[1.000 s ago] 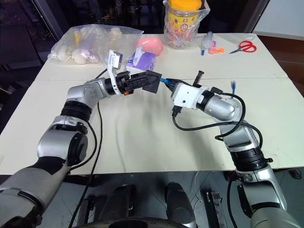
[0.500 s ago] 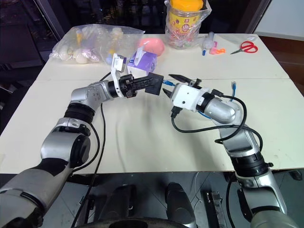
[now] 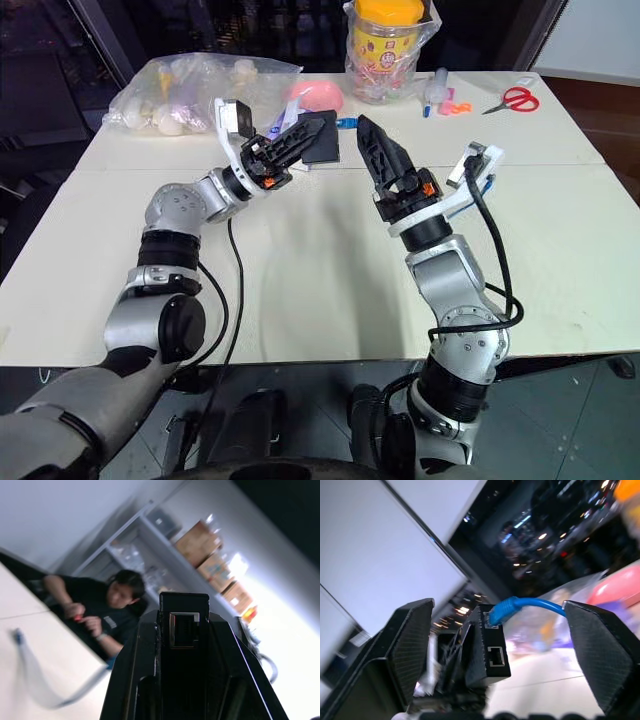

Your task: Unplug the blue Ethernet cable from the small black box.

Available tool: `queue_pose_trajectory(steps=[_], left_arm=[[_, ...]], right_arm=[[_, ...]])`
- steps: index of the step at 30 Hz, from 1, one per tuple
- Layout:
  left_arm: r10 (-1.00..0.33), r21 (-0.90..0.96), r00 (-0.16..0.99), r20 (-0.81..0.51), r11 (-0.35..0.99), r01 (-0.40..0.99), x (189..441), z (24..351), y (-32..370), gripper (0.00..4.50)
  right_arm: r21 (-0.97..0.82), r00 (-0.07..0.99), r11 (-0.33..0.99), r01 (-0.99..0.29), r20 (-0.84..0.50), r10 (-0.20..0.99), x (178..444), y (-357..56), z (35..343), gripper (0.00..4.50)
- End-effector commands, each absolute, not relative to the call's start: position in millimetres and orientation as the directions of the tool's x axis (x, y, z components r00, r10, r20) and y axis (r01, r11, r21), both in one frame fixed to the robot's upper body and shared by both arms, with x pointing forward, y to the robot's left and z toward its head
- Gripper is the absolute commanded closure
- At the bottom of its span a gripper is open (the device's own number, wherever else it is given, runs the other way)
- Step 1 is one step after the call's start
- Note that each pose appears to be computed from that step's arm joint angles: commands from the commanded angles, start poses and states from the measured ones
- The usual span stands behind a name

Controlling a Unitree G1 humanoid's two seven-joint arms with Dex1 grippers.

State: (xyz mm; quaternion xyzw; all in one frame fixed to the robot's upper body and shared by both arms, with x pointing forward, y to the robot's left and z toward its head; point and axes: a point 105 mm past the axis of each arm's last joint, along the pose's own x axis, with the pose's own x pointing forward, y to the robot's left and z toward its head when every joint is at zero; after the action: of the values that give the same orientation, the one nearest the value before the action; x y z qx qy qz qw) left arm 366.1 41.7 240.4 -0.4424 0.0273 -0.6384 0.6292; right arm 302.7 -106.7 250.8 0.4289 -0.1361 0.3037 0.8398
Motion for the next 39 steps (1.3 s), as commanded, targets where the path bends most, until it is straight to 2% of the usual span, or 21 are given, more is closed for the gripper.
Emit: queue_pose_trajectory(steps=[1, 6, 9, 12, 15, 19, 23, 35, 39], left_arm=[[-0.816, -0.537, 0.090, 0.571, -0.289, 0.792, 348, 260, 34, 3.99], [-0.818, -0.544, 0.080, 0.569, -0.302, 0.782, 340, 259, 31, 3.99], [-0.815, -0.557, 0.116, 0.567, -0.276, 0.783, 344, 257, 30, 3.99], [-0.803, -0.558, 0.223, 0.552, -0.158, 0.815, 367, 260, 37, 3.99], [-0.812, -0.551, 0.250, 0.527, -0.102, 0.828, 377, 256, 44, 3.99], [-0.828, -0.546, 0.241, 0.506, -0.091, 0.833, 379, 251, 49, 3.99], [-0.841, -0.536, 0.223, 0.493, -0.092, 0.839, 379, 250, 50, 3.99], [-0.845, -0.518, 0.178, 0.504, -0.131, 0.845, 373, 252, 42, 3.99], [-0.860, -0.511, 0.092, 0.502, -0.209, 0.834, 357, 248, 39, 3.99]], right_arm=[[0.643, 0.752, 0.396, -0.656, 0.512, 0.416, 300, -99, 257, 0.23], [0.637, 0.747, 0.400, -0.659, 0.492, 0.447, 304, -97, 253, 0.23], [0.624, 0.718, 0.376, -0.685, 0.490, 0.494, 303, -92, 253, 0.23], [0.611, 0.691, 0.353, -0.709, 0.499, 0.523, 292, -89, 255, 0.23], [0.599, 0.733, 0.429, -0.676, 0.490, 0.472, 291, -103, 251, 0.23], [0.577, 0.761, 0.497, -0.648, 0.484, 0.432, 289, -120, 250, 0.23], [0.552, 0.750, 0.508, -0.661, 0.498, 0.435, 283, -124, 257, 0.23], [0.580, 0.677, 0.368, -0.727, 0.514, 0.527, 277, -89, 261, 0.23], [0.622, 0.691, 0.340, -0.705, 0.497, 0.524, 285, -88, 248, 0.23]])
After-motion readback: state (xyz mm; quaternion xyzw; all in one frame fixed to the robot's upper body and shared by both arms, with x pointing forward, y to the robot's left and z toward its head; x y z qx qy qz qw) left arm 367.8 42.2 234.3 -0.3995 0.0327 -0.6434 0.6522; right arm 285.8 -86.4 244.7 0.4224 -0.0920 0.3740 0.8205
